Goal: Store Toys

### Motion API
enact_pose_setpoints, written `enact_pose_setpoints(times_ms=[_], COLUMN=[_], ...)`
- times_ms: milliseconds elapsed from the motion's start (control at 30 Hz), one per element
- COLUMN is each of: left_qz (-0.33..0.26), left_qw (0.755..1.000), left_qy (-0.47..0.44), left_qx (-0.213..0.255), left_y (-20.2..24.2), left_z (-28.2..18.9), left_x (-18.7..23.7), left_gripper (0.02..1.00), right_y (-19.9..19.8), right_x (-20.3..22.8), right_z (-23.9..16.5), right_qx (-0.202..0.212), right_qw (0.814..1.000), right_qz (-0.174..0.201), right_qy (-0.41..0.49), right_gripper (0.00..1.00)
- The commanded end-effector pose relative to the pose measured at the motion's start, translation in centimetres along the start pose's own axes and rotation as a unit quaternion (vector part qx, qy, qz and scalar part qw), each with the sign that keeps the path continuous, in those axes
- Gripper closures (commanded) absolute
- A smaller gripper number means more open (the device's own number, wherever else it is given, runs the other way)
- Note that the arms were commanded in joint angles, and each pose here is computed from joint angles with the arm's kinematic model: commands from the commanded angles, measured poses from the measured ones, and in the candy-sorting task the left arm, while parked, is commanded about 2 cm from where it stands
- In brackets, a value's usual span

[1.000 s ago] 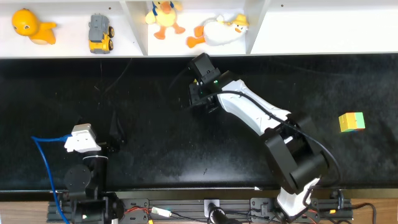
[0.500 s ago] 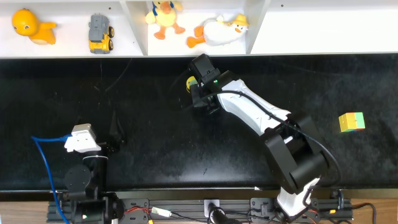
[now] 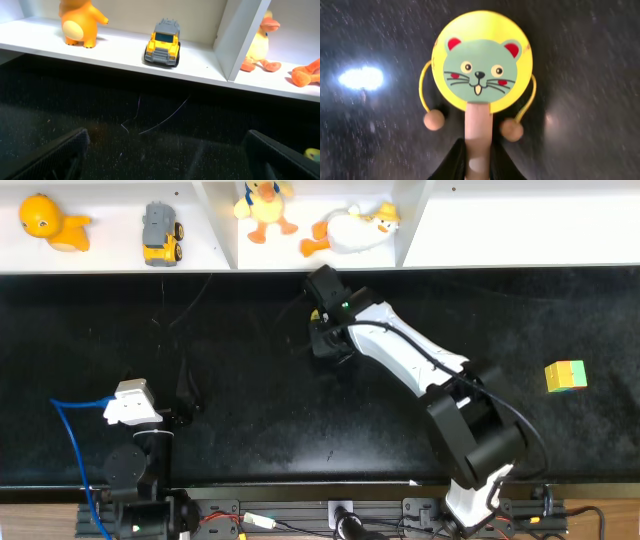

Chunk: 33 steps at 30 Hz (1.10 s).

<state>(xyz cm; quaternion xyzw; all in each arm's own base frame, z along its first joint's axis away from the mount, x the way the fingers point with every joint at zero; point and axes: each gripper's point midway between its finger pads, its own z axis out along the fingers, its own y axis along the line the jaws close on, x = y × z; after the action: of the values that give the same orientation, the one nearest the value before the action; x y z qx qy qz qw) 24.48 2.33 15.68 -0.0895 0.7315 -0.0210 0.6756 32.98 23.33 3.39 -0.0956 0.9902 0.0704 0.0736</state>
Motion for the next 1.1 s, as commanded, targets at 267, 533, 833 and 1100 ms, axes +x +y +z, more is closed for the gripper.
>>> enact_pose_setpoints(times_ms=[267, 533, 833, 1100], left_qz=[-0.003, -0.003, -0.003, -0.003], left_qw=[1.000, 1.000, 1.000, 1.000], left_qy=[-0.004, -0.004, -0.004, -0.004], left_qx=[-0.001, -0.001, -0.001, -0.001], left_y=[0.0, 0.0, 0.0, 0.0], left_z=[0.0, 0.0, 0.0, 0.0], left_x=[0.1, 0.1, 0.1, 0.1], left_gripper=[0.020, 0.020, 0.020, 0.020], right_y=[-4.5, -12.9, -21.2, -22.9], right_x=[-1.2, 2.0, 2.2, -1.7], right_z=[-11.8, -16.4, -16.9, -15.9], right_qx=[0.020, 0.044, 0.079, 0.088], right_qw=[0.996, 0.981, 0.960, 0.955], right_qz=[0.052, 0.138, 0.174, 0.085], right_qy=[-0.073, -0.125, -0.206, -0.272], right_gripper=[0.954, 0.956, 0.954, 0.956])
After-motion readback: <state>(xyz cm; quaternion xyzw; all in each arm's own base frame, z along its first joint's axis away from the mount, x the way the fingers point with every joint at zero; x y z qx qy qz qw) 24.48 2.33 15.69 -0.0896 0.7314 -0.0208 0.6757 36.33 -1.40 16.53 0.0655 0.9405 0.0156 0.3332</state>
